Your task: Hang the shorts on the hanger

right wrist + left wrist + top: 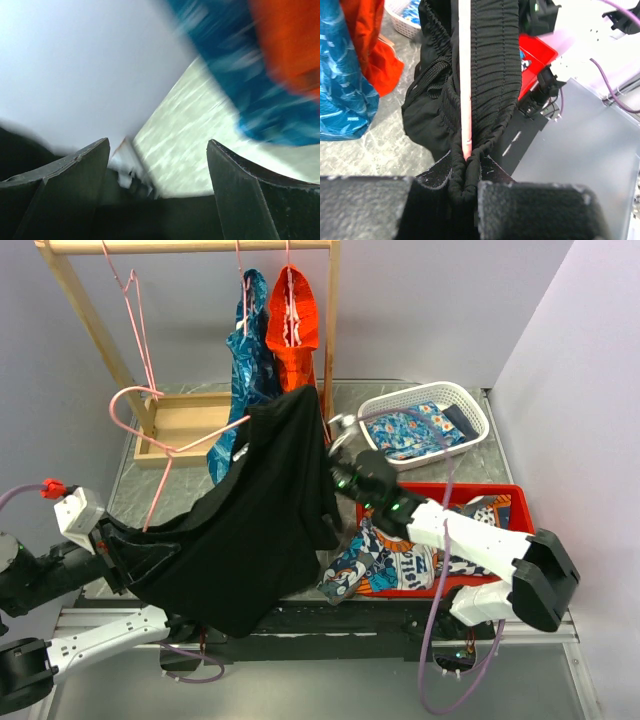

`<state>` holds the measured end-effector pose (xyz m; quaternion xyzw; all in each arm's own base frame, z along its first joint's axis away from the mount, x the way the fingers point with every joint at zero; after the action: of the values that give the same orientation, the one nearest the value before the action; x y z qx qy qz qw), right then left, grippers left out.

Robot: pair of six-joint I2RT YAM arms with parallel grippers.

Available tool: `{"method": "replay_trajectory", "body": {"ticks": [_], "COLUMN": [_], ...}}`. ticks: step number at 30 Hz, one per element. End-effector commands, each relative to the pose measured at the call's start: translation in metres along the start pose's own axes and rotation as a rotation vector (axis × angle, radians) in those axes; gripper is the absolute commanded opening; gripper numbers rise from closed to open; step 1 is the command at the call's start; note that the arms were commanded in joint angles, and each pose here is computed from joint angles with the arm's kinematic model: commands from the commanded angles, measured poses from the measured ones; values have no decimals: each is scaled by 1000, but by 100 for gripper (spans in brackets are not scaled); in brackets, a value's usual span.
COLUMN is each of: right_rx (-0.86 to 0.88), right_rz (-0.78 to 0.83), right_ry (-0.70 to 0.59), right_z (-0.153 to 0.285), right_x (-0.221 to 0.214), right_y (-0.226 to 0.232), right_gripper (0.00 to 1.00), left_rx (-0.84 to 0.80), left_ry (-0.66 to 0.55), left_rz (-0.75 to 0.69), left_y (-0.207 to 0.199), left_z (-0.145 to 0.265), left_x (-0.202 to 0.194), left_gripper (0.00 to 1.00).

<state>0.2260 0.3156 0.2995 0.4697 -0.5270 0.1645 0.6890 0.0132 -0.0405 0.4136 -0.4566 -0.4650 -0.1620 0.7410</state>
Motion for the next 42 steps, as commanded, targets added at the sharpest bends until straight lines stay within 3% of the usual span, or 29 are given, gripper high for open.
{"method": "replay_trajectory", "body": {"ticks": [1, 7, 11, 20, 29, 35, 42], "right_rx": [200, 259, 210, -64, -298, -502, -614], "right_rz": [21, -2, -29, -22, 1, 29, 30], "right_ry": [8, 71, 45, -11, -99, -125, -90], "right_z": [-9, -37, -66, -126, -173, -172, -170], "right_x": [-21, -40, -30, -42, -39, -38, -42], "right_y": [41, 81, 92, 79, 55, 27, -9], "right_gripper": [85, 85, 86, 86, 87, 89, 90], "left_rx": [-15, 130, 192, 345, 483, 582, 717], "left_ry": [-214, -304, -324, -423, -438, -408, -384], "left_rz": [8, 58, 70, 110, 112, 96, 90], "left_y": [-5, 15, 23, 40, 51, 55, 56], "left_z": [13, 16, 13, 17, 12, 1, -15], "left_x": [31, 33, 32, 39, 44, 49, 63], "left_gripper": [1, 1, 1, 1, 1, 1, 1]}}
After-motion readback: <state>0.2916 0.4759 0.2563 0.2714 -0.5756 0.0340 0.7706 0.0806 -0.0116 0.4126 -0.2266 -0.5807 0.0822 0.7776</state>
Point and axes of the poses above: each gripper's point midway between its finger pads, its own z axis back along the fingers, its own y axis along the line the jaws close on, x = y × z, the point moved 6 cm from there along z, back along the fingers, and after that the axes turned 15 degrees about z, right-handed, at the moved point
